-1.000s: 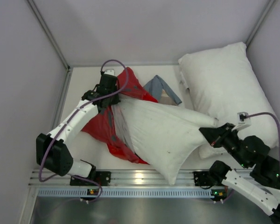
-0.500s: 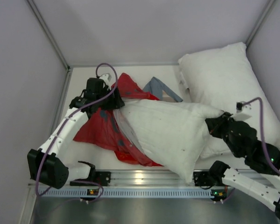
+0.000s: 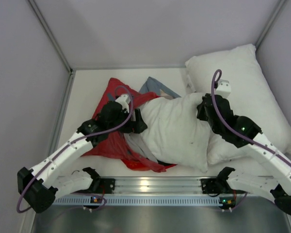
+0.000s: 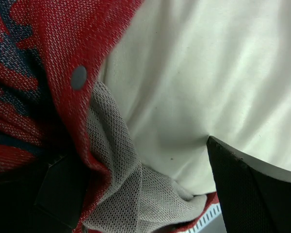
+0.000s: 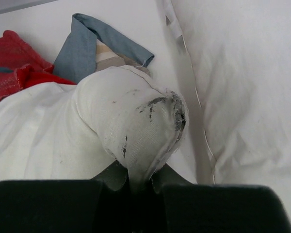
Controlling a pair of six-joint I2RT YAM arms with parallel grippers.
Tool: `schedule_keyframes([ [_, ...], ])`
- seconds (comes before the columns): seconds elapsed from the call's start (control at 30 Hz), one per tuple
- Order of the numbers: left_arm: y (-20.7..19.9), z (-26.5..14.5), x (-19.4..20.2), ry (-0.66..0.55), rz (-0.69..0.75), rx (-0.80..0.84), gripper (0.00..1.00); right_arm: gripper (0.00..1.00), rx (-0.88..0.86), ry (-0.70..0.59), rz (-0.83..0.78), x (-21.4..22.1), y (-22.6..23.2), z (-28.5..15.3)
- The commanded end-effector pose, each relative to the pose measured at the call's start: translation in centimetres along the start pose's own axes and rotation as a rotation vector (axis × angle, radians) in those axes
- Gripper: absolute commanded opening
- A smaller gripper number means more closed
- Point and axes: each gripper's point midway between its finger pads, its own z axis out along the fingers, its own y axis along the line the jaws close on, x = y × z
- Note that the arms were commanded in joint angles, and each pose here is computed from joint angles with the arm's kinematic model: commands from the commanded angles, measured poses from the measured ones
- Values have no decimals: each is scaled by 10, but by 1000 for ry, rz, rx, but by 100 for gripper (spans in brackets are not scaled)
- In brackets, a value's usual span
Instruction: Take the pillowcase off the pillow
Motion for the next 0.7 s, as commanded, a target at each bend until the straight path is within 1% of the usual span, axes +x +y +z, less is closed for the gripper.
schedule_keyframes([
  [0.0,21,14,42,25,-58,-161,99,0,-135,-87,117,-40,25,-7],
  [0.07,31,21,59,49,-56,-218,99,0,-155,-101,138,-47,25,-9],
  [0.1,39,24,75,67,-60,-254,99,0,-141,-115,150,-53,19,-9],
  [0.17,46,28,91,85,-75,-271,98,0,-154,-149,173,-71,17,-16],
  [0.23,51,34,114,115,-102,-252,90,0,-146,-195,203,-96,11,-22],
  [0.27,50,35,118,111,-119,-239,68,0,-142,-217,201,-107,9,-24],
  [0.3,54,37,130,121,-136,-234,51,0,-120,-249,212,-120,2,-23],
  [0.33,53,35,133,117,-151,-218,35,0,-110,-287,217,-136,0,-25],
  [0.37,55,34,137,117,-161,-219,7,0,-90,-313,204,-147,-5,-25],
  [0.4,60,33,145,129,-165,-228,0,0,-28,-341,212,-159,-21,-21],
  [0.47,62,29,147,115,-172,-220,0,0,40,-385,212,-182,-39,-18],
  [0.5,67,27,153,120,-178,-227,0,0,126,-401,224,-191,-63,-9],
  [0.57,72,21,154,100,-188,-238,0,0,176,-423,246,-206,-85,-5],
  [0.6,76,19,158,101,-194,-248,0,0,253,-437,276,-213,-117,-1],
  [0.63,77,16,157,94,-196,-246,0,0,198,-403,307,-214,-118,13],
  [0.67,77,15,157,90,-199,-247,0,0,205,-395,337,-215,-132,18],
])
